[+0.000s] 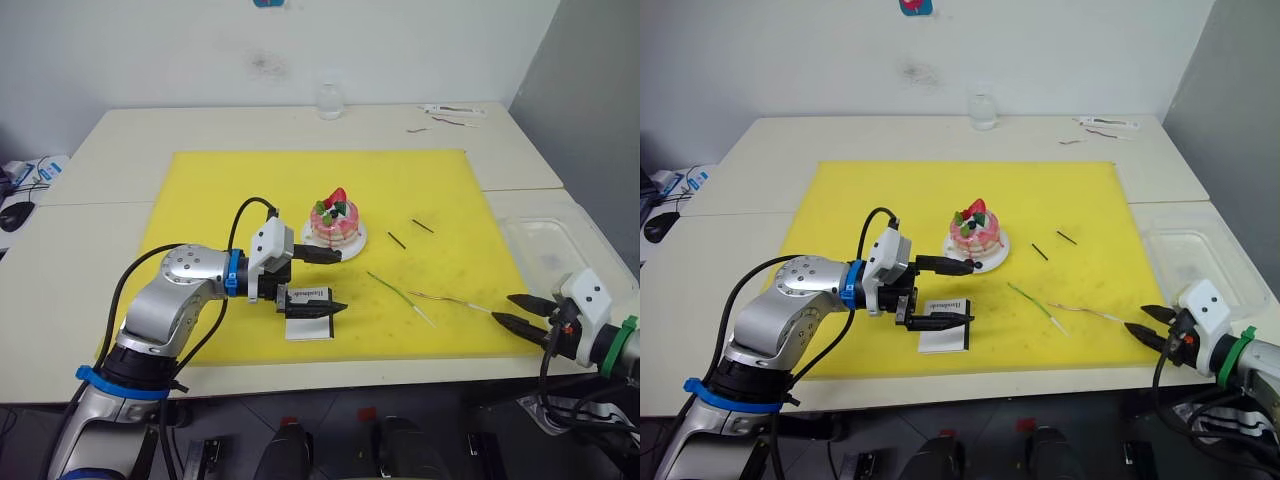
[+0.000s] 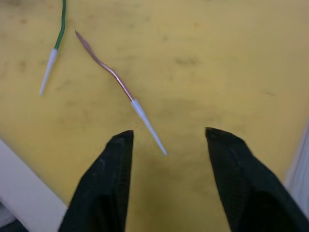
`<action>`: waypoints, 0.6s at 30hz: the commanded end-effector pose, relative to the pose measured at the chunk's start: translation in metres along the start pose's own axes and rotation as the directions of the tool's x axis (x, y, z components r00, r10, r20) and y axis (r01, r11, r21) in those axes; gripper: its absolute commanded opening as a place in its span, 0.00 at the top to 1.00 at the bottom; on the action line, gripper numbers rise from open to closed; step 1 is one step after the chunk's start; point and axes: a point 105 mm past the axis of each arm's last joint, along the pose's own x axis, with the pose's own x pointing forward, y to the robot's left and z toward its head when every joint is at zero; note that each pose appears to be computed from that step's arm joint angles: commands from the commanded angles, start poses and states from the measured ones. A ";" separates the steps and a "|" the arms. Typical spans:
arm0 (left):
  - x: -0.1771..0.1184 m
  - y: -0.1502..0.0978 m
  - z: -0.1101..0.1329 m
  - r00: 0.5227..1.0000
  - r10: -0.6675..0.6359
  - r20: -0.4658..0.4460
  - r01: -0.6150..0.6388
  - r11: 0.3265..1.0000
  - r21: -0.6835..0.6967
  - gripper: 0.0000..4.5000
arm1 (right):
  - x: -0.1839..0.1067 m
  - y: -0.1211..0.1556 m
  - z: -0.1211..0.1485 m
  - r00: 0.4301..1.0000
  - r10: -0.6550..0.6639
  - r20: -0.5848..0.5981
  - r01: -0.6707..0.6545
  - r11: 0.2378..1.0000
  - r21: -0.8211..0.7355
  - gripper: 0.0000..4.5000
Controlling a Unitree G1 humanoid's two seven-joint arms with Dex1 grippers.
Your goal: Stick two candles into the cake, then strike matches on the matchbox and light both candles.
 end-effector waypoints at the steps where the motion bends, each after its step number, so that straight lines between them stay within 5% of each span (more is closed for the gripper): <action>1: 0.003 -0.001 0.009 1.000 -0.019 0.016 0.018 0.999 0.048 0.00 | -0.002 -0.001 -0.001 0.998 0.060 -0.005 -0.060 0.997 -0.050 0.16; 10: 0.006 -0.006 0.011 0.998 -0.058 0.015 0.057 0.997 0.056 0.00 | 0.006 -0.009 -0.005 0.990 0.139 0.003 -0.137 0.985 -0.108 0.16; 16: 0.006 -0.005 0.013 0.998 -0.057 0.011 0.056 0.996 0.065 0.00 | 0.009 -0.017 -0.006 0.988 0.153 -0.008 -0.153 0.979 -0.138 0.53; 18: 0.006 -0.005 0.012 0.998 -0.059 0.005 0.059 0.996 0.071 0.00 | 0.010 -0.016 -0.007 0.987 0.159 -0.010 -0.159 0.977 -0.141 0.53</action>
